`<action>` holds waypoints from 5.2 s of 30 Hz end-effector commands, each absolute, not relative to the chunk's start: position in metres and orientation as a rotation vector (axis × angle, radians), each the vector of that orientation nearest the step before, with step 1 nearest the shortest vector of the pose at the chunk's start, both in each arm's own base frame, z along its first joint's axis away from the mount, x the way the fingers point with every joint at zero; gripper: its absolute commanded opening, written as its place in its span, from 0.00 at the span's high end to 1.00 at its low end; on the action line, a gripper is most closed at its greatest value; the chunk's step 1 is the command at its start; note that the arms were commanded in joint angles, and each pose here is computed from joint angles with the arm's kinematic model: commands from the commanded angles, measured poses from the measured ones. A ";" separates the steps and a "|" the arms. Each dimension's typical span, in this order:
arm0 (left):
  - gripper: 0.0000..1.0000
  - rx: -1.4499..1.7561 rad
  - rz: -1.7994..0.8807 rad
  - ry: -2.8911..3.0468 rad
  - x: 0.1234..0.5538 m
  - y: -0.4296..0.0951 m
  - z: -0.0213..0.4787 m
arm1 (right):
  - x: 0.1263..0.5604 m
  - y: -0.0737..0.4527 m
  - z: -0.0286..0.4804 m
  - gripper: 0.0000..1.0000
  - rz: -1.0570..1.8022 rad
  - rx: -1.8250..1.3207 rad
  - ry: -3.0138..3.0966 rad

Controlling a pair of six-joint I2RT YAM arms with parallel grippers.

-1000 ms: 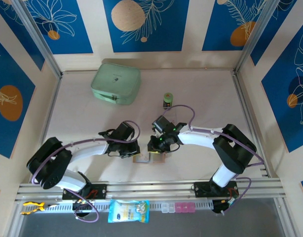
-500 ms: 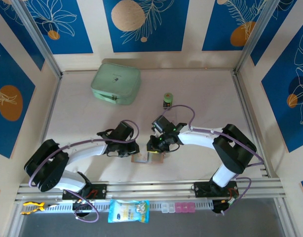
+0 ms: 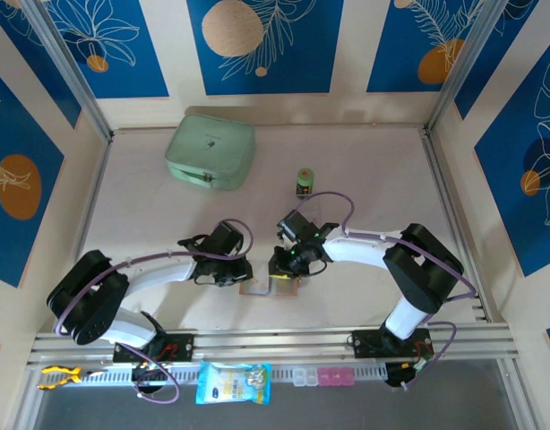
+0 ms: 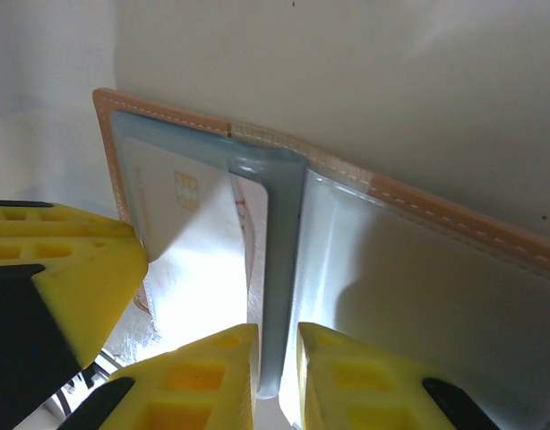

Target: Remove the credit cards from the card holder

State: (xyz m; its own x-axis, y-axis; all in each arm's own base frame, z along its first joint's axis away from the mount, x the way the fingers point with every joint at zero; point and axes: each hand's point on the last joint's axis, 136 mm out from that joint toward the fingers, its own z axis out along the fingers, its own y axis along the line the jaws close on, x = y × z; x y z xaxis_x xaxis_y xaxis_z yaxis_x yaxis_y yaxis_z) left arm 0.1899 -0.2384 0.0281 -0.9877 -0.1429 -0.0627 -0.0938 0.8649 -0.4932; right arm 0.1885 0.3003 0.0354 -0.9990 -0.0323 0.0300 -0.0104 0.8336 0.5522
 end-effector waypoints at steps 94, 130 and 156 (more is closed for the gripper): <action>1.00 -0.167 -0.738 3.034 0.171 -0.246 0.007 | 0.183 0.296 0.021 0.78 -1.021 -0.021 -2.874; 0.96 -0.181 -0.792 2.952 0.182 -0.251 0.027 | 0.184 0.264 0.057 0.96 -0.985 -0.017 -2.987; 0.89 -0.197 -0.828 2.832 0.190 -0.240 0.052 | 0.248 0.238 0.150 1.00 -0.676 1.715 -3.012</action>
